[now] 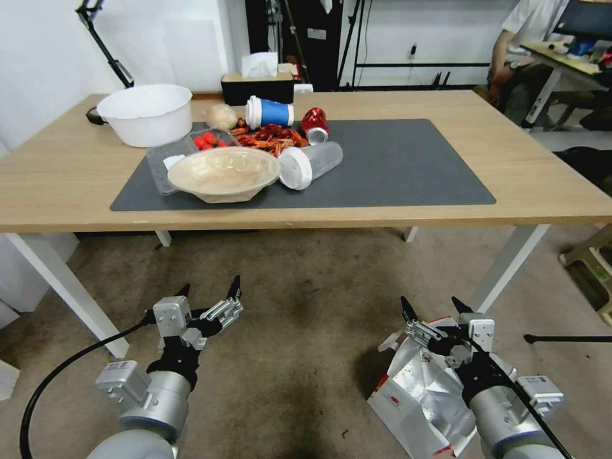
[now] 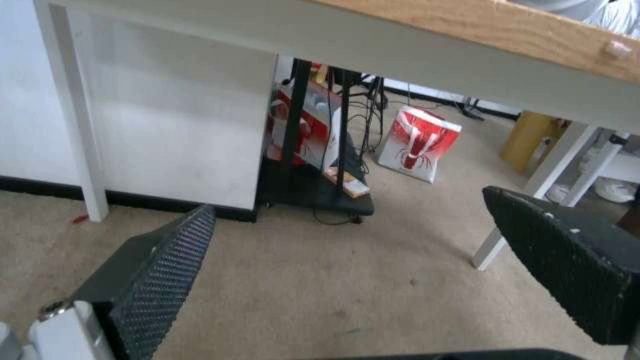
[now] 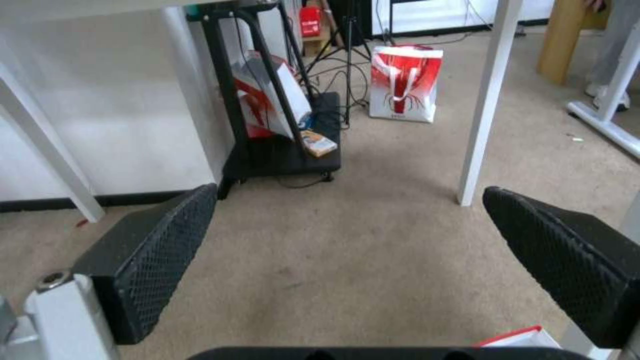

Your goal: Pick up the food delivery bag from the floor and place it on the table.

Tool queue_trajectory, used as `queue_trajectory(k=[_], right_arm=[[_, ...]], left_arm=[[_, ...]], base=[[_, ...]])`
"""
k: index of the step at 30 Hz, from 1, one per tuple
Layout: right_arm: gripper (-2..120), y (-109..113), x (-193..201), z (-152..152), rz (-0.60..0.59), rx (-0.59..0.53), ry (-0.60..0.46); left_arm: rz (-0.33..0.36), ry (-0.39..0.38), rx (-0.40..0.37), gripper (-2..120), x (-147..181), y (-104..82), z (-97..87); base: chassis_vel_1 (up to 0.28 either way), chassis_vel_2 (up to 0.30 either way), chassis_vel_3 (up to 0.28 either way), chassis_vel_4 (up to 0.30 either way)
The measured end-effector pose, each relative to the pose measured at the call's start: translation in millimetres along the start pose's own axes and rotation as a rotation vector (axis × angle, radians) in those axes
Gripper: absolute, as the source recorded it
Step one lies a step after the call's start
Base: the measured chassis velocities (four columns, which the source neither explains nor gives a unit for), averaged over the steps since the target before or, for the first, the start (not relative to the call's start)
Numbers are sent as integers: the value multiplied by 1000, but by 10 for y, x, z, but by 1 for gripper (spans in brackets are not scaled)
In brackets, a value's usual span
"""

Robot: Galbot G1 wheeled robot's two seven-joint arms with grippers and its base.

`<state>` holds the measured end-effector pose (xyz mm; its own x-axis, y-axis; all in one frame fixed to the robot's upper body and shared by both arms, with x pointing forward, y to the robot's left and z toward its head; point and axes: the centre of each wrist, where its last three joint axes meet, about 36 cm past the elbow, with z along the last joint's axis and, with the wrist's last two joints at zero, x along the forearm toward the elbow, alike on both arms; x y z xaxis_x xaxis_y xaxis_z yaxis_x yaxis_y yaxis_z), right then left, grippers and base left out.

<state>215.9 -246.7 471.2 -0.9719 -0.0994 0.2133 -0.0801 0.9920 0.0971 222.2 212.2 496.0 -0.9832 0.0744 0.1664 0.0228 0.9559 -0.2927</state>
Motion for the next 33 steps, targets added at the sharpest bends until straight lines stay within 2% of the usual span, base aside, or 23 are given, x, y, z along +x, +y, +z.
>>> queue_trajectory(k=[33], right_arm=[[100,-9,-3,55,4,9,9]], left_arm=[[1,-7,3,100,-4,12,21]], base=[[0,0,0,0]])
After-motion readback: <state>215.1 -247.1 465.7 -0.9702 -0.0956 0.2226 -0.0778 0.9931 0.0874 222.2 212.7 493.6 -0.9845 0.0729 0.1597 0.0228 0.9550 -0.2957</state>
